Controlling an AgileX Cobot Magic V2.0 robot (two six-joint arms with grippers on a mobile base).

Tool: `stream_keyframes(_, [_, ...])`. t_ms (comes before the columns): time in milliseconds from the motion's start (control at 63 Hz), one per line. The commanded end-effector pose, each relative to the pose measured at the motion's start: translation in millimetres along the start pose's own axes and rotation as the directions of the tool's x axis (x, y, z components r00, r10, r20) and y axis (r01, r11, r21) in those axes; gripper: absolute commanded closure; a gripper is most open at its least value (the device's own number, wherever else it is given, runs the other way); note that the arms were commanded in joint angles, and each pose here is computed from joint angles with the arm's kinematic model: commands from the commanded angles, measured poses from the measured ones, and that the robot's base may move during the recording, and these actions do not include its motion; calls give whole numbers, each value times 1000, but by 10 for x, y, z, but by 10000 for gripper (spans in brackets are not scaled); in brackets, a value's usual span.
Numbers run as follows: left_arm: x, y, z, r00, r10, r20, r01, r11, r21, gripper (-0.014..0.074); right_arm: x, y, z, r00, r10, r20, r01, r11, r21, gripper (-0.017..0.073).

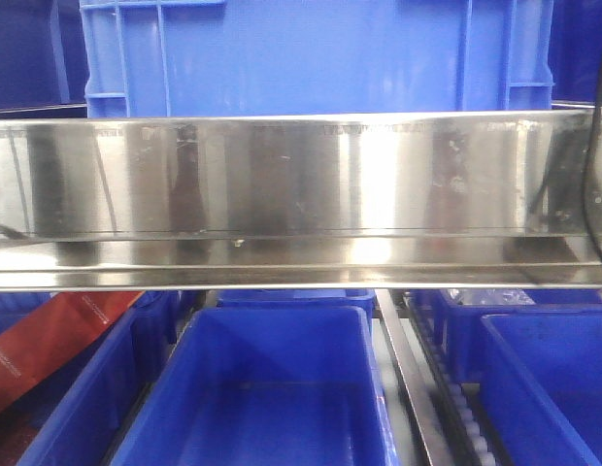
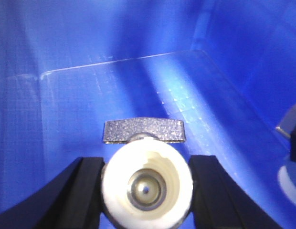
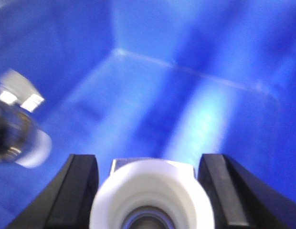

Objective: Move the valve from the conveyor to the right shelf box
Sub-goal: 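Open both grippers to drop the valves into the blue box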

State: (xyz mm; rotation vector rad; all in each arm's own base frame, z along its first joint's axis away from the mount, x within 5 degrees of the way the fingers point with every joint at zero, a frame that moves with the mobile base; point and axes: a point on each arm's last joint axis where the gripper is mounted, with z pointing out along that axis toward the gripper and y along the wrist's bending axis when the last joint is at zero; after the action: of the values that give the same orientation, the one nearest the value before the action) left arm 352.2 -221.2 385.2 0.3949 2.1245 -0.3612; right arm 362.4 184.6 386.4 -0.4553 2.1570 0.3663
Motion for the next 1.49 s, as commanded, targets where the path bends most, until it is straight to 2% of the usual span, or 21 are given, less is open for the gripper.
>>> stream_keyframes(0, [-101,-57,-74,997,-18,69,16,999,35,336,-113,-22,-102,997,-4,72,3,1000,8,717])
stream_keyframes(48, [-101,-57,-74,997,-18,69,16,999,35,312,-113,-22,-102,997,-4,72,3,1000,8,675])
stream_keyframes(222, [-101,-57,-74,997,-18,69,16,999,35,264,-113,-20,-102,997,-1,72,1,1000,6,314])
stream_keyframes(302, [-97,-56,-74,998,-18,64,16,999,34,251,-111,-20,-102,998,-1,70,1,1000,6,230])
stream_keyframes(397, [-97,-56,-74,998,-18,64,16,999,34,253,-107,-20,-102,998,-1,66,1,1000,6,196])
stream_keyframes(778, [-104,-55,-78,998,-15,67,13,999,32,263,-107,-20,-105,998,-1,62,1,1000,6,216])
stream_keyframes(842, [-118,-56,-92,998,-16,68,14,999,31,304,-113,-18,-124,998,-2,66,1,1000,6,290])
stream_keyframes(874, [-129,-57,-101,997,-16,70,14,999,31,351,-117,-17,-134,998,-2,68,1,1000,6,344])
stream_keyframes(1016, [-210,-67,-154,995,-19,103,15,999,38,596,-146,-11,-195,996,-3,90,2,1000,5,712])
stream_keyframes(1032, [-210,-67,-155,995,-19,103,15,999,38,621,-148,-11,-196,996,-3,92,2,1000,5,727])
stream_keyframes(1080, [-215,-69,-155,994,-19,108,15,999,40,706,-148,-11,-196,996,-3,92,2,1000,5,723])
stream_keyframes(1286, [-250,-7,-209,993,-27,112,24,999,27,704,-191,-5,-331,993,-4,118,3,1000,4,721])
stream_keyframes(1477, [-381,7,-637,980,-35,196,27,999,41,704,-309,34,-786,976,-9,218,10,1000,-2,721])
